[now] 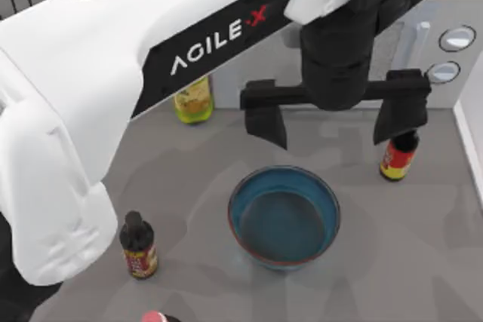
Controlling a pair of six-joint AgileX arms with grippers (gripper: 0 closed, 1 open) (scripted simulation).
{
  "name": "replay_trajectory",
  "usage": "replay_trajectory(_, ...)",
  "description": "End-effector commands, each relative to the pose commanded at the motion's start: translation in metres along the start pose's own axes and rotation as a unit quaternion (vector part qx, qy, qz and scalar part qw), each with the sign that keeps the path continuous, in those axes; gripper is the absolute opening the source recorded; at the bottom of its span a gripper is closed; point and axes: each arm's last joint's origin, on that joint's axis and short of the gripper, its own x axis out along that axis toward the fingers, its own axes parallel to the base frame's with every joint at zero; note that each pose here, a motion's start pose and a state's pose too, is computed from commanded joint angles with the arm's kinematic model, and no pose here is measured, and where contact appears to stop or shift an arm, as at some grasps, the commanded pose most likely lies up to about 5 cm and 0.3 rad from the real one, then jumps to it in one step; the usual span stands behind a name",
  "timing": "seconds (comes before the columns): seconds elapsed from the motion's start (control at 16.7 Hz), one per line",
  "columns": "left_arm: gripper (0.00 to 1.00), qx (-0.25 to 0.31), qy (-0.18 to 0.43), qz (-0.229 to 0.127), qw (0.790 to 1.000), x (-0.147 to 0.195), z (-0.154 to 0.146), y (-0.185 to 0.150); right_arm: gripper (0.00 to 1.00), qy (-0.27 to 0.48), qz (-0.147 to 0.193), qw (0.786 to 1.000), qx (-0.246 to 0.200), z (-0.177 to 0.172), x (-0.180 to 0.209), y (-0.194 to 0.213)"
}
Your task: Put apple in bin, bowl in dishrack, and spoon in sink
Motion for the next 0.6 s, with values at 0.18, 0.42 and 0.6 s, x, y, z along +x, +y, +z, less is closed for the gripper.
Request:
replay_trajectory(0.18,1.0,-0.002,0.029,0.035,0.999,0.029,-0.009,-0.025,1.0,0.0,0.0,1.0,0.0,0.0,0.0,0.0)
replay_trajectory(0.42,1.0,-0.003,0.038,0.048,0.998,0.039,-0.013,-0.033,1.0,0.0,0.0,1.0,0.0,0.0,0.0,0.0)
replay_trajectory(0.6,1.0,-0.005,0.038,0.048,0.998,0.04,-0.011,-0.032,1.0,0.0,0.0,1.0,0.0,0.0,0.0,0.0)
